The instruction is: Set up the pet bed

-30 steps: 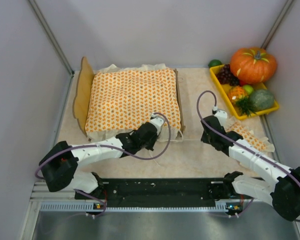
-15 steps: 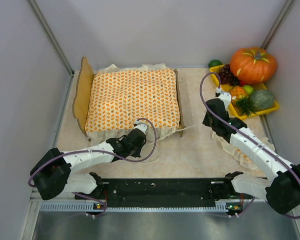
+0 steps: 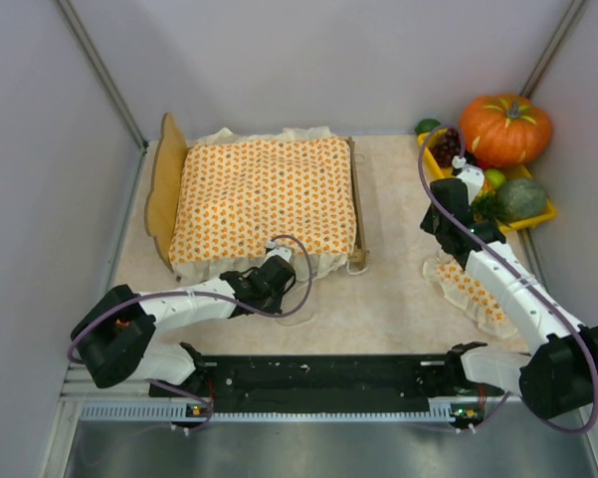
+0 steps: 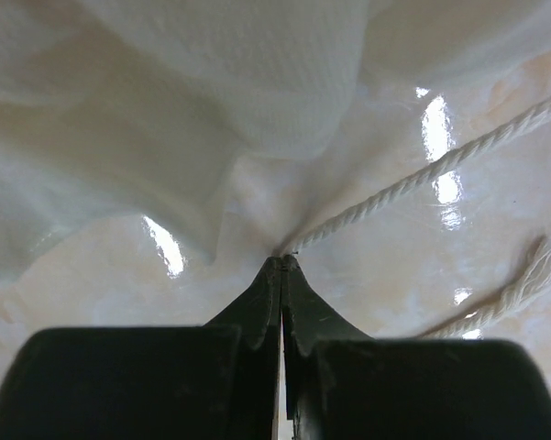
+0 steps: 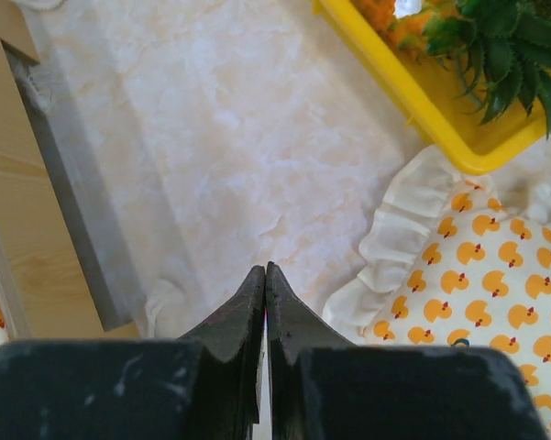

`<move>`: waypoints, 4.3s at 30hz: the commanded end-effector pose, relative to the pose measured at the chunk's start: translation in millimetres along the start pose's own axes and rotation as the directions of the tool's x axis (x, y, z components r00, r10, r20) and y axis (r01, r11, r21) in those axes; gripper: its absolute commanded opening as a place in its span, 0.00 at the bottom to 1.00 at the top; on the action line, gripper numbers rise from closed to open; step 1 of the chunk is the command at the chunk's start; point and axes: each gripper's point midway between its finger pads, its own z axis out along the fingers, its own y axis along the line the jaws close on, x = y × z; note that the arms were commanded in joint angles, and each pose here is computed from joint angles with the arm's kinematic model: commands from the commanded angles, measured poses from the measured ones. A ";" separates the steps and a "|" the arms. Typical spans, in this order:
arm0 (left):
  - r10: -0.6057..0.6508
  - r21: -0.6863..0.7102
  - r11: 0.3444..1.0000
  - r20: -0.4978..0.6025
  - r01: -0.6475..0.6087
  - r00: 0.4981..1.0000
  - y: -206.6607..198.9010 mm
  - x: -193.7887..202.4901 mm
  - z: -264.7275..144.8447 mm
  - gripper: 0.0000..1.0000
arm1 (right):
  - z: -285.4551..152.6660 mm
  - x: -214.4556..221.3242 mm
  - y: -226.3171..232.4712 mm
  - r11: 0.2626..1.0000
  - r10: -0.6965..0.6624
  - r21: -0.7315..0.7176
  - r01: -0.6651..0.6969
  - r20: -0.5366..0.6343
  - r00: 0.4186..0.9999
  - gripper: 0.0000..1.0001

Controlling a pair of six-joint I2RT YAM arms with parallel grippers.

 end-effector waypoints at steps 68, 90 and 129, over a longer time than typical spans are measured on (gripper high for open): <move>-0.053 0.038 0.998 0.012 0.052 0.999 -12.6 -15.1 -1.3 0.00 | -14.6 124.3 108.6 0.891 -0.231 -0.376 0.254 0.104 0.967 0.00; -0.091 0.000 0.996 0.010 0.091 0.996 -5.8 -12.7 -1.3 0.00 | 2.2 109.2 75.1 0.935 -0.262 -0.241 0.260 0.025 0.965 0.00; -0.148 0.003 0.984 0.571 0.179 0.808 62.0 -127.0 -205.0 0.99 | 15.4 57.1 67.1 0.943 -0.255 -0.238 0.231 -0.074 0.964 0.00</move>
